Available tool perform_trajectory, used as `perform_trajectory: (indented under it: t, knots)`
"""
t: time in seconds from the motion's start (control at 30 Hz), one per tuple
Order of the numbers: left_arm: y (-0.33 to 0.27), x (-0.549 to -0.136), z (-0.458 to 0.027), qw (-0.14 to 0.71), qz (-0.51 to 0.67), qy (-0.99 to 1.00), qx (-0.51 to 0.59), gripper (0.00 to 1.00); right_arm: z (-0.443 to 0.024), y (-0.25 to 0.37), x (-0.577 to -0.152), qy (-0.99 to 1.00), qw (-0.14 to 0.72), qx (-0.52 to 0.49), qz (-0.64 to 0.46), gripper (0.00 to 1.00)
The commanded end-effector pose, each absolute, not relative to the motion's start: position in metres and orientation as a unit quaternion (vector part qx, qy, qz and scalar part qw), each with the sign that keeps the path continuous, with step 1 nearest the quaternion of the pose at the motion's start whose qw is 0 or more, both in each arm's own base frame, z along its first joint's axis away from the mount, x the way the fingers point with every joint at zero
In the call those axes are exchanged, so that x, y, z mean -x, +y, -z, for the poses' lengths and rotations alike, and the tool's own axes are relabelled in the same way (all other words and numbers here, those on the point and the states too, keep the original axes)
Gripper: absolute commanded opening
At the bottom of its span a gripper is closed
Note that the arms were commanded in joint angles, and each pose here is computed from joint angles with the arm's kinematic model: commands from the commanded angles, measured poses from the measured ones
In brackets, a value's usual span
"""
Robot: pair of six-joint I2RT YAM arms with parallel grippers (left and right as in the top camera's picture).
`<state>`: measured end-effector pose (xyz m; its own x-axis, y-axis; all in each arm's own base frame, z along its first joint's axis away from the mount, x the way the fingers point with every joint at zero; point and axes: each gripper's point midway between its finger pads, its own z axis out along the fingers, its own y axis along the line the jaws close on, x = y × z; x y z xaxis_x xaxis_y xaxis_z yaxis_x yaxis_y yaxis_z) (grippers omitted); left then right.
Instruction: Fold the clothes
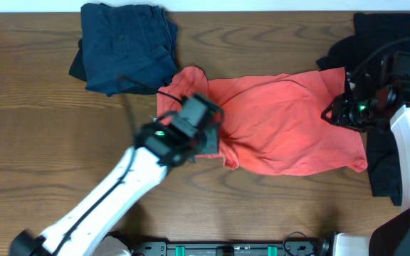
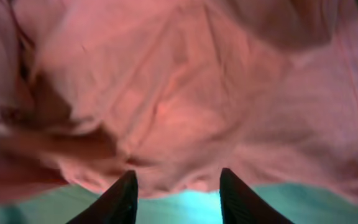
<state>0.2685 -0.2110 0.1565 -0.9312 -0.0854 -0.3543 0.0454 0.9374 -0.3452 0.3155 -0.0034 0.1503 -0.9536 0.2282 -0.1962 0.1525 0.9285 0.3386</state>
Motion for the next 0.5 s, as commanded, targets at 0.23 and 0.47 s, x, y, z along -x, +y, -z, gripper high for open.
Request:
perform_trajectory:
  t: [0.23,0.47]
  knots:
    - [-0.158,-0.316,-0.185,0.250,0.192,0.942,0.118,0.06,-0.125,-0.017,-0.272,0.987,0.033,-0.121,-0.098,0.46]
    - [-0.135,-0.329,-0.187,0.278,0.161,0.941,0.104,0.06,-0.067,-0.046,-0.247,0.972,0.004,-0.234,-0.002,0.44]
